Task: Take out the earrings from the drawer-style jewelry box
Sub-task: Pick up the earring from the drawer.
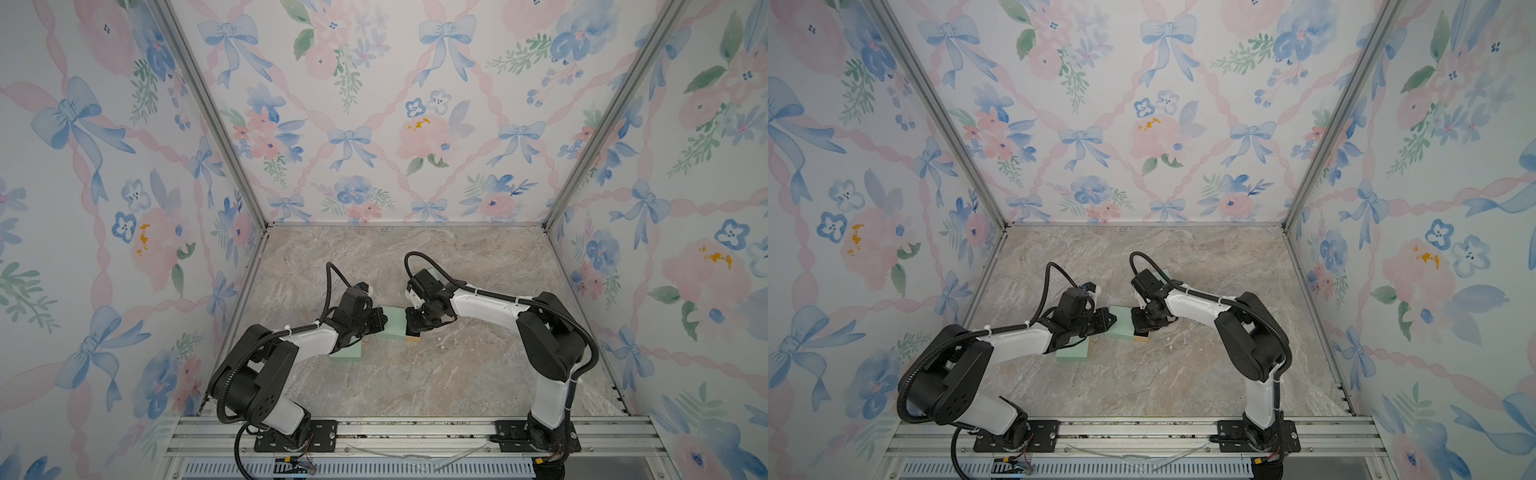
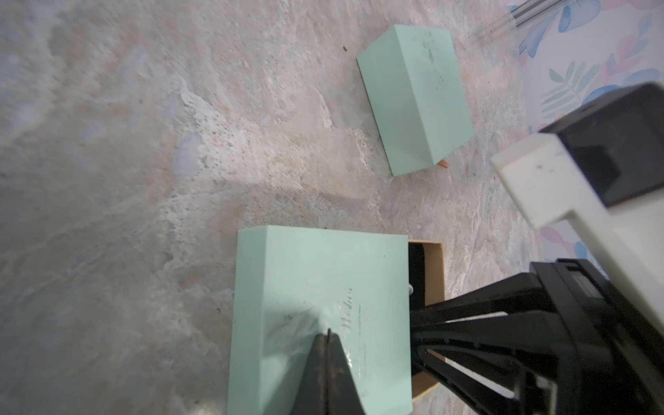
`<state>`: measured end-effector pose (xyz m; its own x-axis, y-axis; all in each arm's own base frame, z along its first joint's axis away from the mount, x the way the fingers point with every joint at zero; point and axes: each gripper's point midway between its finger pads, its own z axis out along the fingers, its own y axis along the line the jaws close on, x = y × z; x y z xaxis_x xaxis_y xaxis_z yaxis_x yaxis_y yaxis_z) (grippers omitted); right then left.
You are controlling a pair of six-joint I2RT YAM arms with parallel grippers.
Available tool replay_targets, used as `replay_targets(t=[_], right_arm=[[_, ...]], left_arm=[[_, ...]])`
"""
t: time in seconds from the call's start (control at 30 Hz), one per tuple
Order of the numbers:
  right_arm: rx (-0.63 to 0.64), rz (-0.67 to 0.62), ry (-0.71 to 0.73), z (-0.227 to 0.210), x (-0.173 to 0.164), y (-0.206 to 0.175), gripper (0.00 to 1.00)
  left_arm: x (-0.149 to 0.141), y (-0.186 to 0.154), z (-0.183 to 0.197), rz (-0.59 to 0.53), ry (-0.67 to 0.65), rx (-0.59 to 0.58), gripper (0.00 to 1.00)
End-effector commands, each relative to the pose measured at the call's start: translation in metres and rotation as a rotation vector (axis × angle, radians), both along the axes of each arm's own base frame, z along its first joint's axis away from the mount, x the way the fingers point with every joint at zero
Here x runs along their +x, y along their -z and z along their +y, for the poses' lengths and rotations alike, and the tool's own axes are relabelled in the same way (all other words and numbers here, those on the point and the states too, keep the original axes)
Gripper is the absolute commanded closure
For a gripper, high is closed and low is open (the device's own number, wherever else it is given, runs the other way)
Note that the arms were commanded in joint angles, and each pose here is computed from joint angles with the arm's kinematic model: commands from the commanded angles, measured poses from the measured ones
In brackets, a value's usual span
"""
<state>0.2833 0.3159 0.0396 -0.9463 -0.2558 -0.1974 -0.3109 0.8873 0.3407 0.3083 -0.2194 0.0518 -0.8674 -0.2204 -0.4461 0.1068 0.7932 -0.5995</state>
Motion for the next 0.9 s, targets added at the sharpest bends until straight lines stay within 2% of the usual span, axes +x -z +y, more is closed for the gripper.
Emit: replay_targets(t=[0.0,0.87], right_arm=[[-0.028,0.01,-0.016,-0.0003,-0.007,0.0011,0.83],[-0.019,-0.002,-0.01,-0.0024,-0.0076,-0.0056,0.87]], left_arm=[[-0.034,0.0533,0.0264,0.18,-0.011,0.138,1.0],[-0.0339,0.0539,0.0257,0.18,-0.009,0.134,1.0]])
